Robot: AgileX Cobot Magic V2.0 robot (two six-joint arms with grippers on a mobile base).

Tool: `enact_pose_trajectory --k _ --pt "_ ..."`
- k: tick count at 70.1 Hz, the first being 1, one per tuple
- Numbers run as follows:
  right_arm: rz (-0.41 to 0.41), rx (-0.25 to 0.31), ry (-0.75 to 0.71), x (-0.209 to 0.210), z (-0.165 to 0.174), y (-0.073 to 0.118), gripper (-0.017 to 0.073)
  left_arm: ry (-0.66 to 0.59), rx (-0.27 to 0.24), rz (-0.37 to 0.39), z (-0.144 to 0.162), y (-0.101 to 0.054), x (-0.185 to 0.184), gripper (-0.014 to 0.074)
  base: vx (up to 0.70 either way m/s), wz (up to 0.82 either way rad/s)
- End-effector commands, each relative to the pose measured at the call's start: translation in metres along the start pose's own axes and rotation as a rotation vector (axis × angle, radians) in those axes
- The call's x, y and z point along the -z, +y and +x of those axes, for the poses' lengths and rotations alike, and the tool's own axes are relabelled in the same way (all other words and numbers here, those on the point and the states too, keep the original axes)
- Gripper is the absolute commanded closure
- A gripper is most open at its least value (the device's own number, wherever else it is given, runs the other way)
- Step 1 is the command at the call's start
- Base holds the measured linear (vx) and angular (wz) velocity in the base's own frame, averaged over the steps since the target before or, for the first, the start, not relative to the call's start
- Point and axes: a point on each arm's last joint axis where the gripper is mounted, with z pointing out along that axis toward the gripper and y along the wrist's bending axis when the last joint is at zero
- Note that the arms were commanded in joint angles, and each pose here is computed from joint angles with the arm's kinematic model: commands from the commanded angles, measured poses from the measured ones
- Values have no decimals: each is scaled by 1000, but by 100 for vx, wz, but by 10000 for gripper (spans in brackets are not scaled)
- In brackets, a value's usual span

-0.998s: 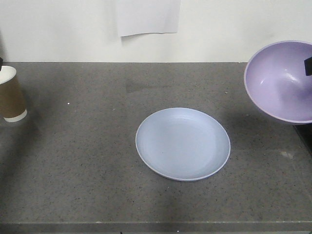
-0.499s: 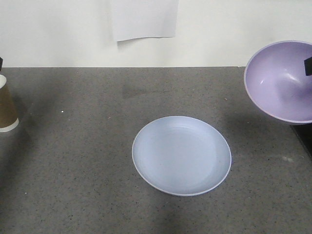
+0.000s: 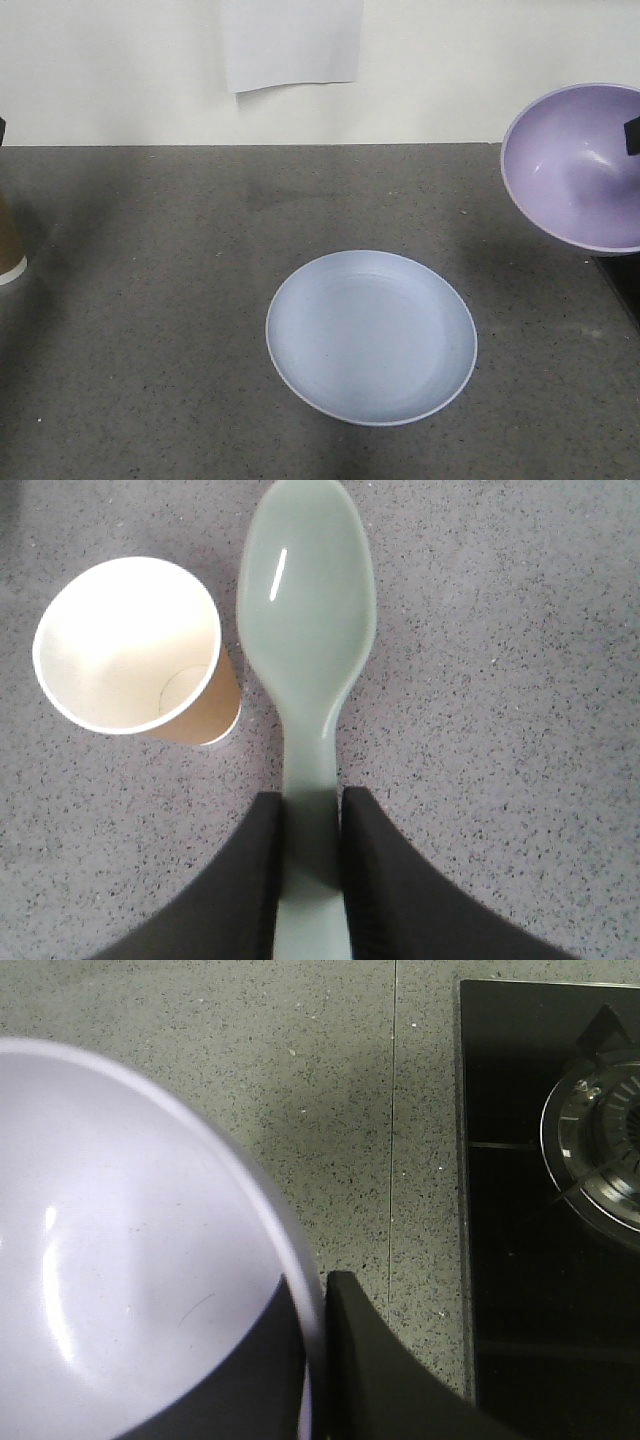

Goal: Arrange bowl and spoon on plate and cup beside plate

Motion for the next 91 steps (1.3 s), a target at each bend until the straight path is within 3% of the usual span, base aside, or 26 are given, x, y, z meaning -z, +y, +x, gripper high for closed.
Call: enact_pose_trajectory --k 1,91 --pt "3 -3 -97 14 -7 -2 566 -113 3 10 -6 -1 21 600 6 -1" --pt "3 -3 -97 14 -7 -2 566 -113 3 10 -6 -1 21 600 4 0"
